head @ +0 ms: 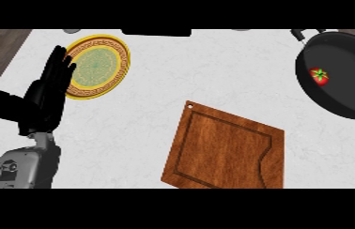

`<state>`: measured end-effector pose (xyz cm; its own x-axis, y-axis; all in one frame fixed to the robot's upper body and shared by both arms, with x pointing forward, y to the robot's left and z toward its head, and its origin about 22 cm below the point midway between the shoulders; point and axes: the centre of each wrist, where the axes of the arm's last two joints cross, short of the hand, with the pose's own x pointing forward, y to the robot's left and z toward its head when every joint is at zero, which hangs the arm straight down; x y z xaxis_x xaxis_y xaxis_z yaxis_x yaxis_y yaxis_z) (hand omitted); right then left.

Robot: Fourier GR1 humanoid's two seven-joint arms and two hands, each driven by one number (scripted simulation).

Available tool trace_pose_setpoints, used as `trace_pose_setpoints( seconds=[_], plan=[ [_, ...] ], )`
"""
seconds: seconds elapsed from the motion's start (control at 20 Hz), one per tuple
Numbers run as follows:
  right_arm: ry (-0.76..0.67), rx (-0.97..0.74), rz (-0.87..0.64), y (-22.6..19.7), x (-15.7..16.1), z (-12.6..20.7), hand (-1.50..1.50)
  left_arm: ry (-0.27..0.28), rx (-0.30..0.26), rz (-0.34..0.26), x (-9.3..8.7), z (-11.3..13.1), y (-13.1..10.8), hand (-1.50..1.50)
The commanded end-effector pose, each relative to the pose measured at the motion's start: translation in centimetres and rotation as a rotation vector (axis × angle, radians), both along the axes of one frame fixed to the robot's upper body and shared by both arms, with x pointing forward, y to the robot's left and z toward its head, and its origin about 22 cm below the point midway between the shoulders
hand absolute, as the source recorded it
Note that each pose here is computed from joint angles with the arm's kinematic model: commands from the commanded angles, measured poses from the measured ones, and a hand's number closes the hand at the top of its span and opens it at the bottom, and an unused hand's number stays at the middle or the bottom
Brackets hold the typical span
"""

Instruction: Pick the tomato from the cutting board and place it in the pot

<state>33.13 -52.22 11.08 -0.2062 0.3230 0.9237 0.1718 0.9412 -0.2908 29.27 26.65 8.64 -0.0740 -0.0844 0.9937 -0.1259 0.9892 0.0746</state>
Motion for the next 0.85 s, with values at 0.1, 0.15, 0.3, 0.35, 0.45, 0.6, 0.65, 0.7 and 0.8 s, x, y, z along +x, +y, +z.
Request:
trace_pose_setpoints(
  seconds=[0.1,0.15,0.3,0.35,0.45,0.6,0.65,0.7,0.8],
  plan=[
    [0.000,0.044,-0.002,-3.6,-3.9,0.3,-1.50,0.003,-0.009,-0.005,-0.2,0.0,0.6,0.00],
    [-0.006,0.052,0.036,-4.3,-4.8,0.4,-1.50,0.003,-0.005,-0.012,0.6,1.0,0.4,0.00],
    [0.007,0.022,0.018,-4.8,-4.5,2.8,-1.50,0.012,-0.022,-0.014,0.1,0.4,0.1,0.00],
    [0.011,0.033,0.025,-5.0,-5.2,1.5,-1.50,-0.004,-0.009,-0.012,0.3,1.1,0.1,0.00],
    [0.010,0.018,0.023,-5.4,-5.7,1.8,-1.50,0.003,-0.020,-0.016,-0.2,0.5,-0.4,0.00],
    [0.000,0.010,0.029,-5.8,-6.1,2.2,-1.50,-0.006,-0.009,-0.009,0.4,0.4,0.1,0.00],
    [0.031,0.016,0.022,-5.8,-5.9,2.7,-1.50,0.003,-0.015,-0.001,-0.3,0.5,0.8,0.00],
    [0.021,0.016,0.030,-6.2,-6.5,2.5,-1.50,0.009,-0.003,-0.004,-0.2,0.4,0.1,0.00],
    [0.020,0.013,0.020,-6.9,-7.1,4.0,-1.50,0.009,0.003,-0.006,0.0,0.4,0.9,0.00]
  ],
)
